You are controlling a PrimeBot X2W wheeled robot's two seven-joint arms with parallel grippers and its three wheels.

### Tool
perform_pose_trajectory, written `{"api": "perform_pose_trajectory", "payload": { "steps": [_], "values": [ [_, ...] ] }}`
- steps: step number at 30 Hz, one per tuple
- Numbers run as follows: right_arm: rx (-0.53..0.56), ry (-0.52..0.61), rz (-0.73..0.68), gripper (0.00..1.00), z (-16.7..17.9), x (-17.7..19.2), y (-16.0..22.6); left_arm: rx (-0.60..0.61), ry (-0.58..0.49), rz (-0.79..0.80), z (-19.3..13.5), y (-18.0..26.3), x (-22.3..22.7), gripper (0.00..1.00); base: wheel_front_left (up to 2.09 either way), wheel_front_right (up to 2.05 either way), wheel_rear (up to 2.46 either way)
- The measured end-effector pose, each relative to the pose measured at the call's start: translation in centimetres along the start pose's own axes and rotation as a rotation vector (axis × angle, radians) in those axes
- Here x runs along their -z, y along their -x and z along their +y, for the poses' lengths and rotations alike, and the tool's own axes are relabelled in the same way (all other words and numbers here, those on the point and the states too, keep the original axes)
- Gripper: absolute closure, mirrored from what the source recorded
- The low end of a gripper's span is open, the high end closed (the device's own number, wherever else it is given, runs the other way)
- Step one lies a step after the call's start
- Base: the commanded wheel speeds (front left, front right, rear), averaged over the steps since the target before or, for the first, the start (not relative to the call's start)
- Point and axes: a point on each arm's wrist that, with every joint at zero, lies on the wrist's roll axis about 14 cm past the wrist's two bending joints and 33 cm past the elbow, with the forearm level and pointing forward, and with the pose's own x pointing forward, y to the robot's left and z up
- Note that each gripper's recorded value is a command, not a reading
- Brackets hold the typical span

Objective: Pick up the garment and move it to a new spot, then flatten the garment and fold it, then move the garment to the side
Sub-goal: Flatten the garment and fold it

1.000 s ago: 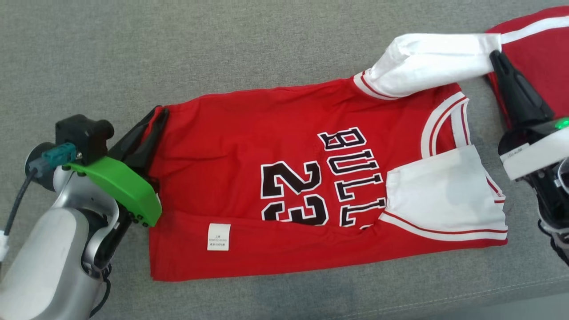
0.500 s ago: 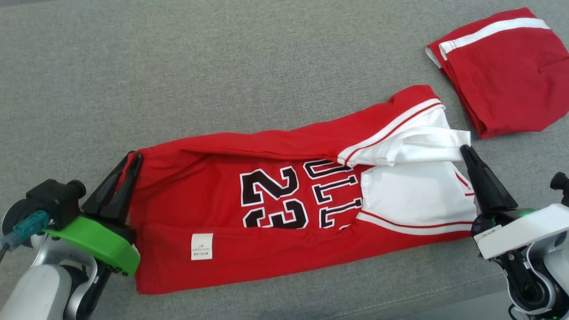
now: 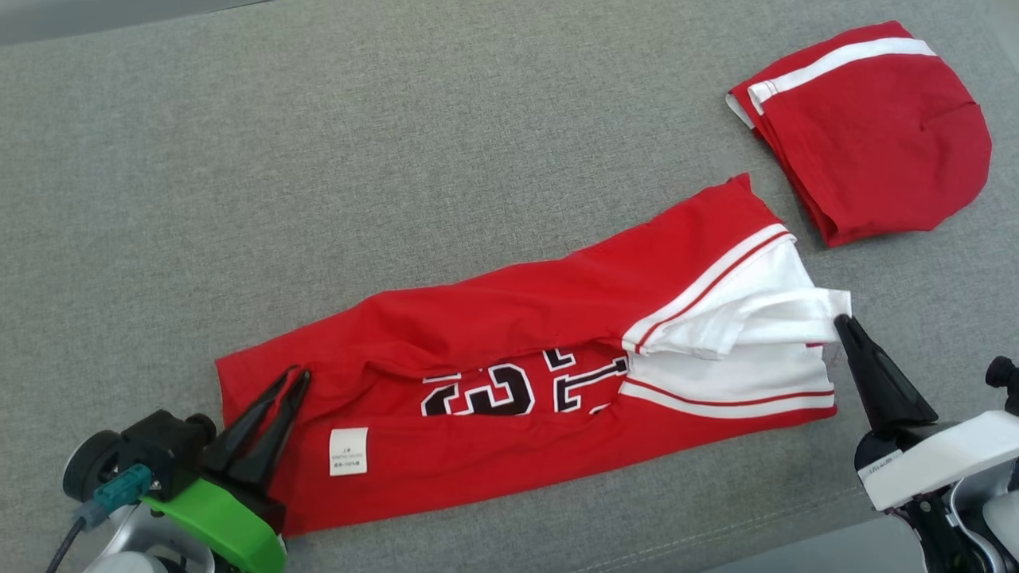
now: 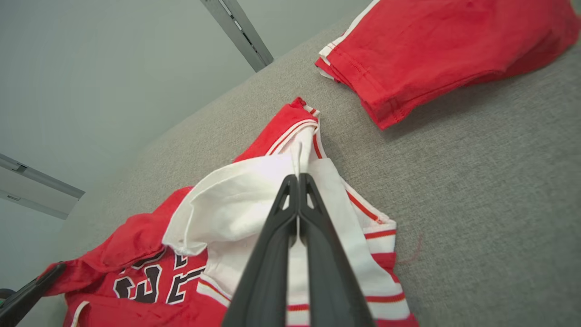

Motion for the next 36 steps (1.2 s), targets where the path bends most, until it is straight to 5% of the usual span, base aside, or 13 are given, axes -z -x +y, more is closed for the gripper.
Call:
{"api": "perform_pose_trajectory", "payload": {
  "steps": [2, 4, 5, 7, 8, 9, 10, 18, 24, 36],
  "values": [
    [0.015, 0.031, 0.022, 1.00, -0.7, 0.5, 0.3, 0.004, 0.000, 0.016, -0.2, 0.3, 0.5, 1.00, 0.00, 0.00, 0.00],
    [0.015, 0.038, 0.036, 0.78, -0.8, 0.9, 0.4, -0.002, -0.017, 0.018, 0.1, 0.5, 0.5, 1.00, 0.00, 0.00, 0.00],
    [0.009, 0.048, 0.045, 0.82, -0.8, 1.1, 0.4, -0.008, -0.024, 0.019, 0.3, 0.7, 0.4, 1.00, 0.00, 0.00, 0.00],
    [0.008, 0.085, 0.085, 0.52, -1.1, 1.9, 0.6, -0.030, -0.045, 0.023, 1.3, 1.0, 0.3, 0.94, 0.00, 0.00, 0.00],
    [0.012, 0.103, 0.102, 0.00, -1.4, 2.2, 0.7, -0.040, -0.051, 0.029, 1.6, 1.1, 0.4, 0.68, 0.00, 0.00, 0.00],
    [0.021, 0.120, 0.121, 0.00, -1.7, 2.5, 0.8, -0.043, -0.058, 0.044, 1.8, 1.3, 0.6, 0.51, 0.00, 0.00, 0.00],
    [0.023, 0.132, 0.136, 0.00, -2.0, 2.7, 0.9, -0.046, -0.063, 0.052, 2.0, 1.4, 0.7, 0.00, 0.00, 0.00, 0.00],
    [0.021, 0.143, 0.077, 0.00, -2.2, -0.2, 0.0, -0.132, -0.094, 0.203, 3.8, 4.1, 3.7, 0.00, 0.00, 0.00, 0.00],
    [0.064, 0.122, 0.176, 0.00, -3.8, 1.1, -0.7, -0.324, -0.154, -0.019, 7.3, 4.3, -2.3, 0.00, 0.00, 0.00, 0.00],
    [0.087, 0.089, 0.382, 0.00, -4.1, 5.8, -4.3, -0.386, -0.072, -0.144, 5.9, 5.4, -4.2, 0.00, 0.00, 0.00, 0.00]
  ]
}}
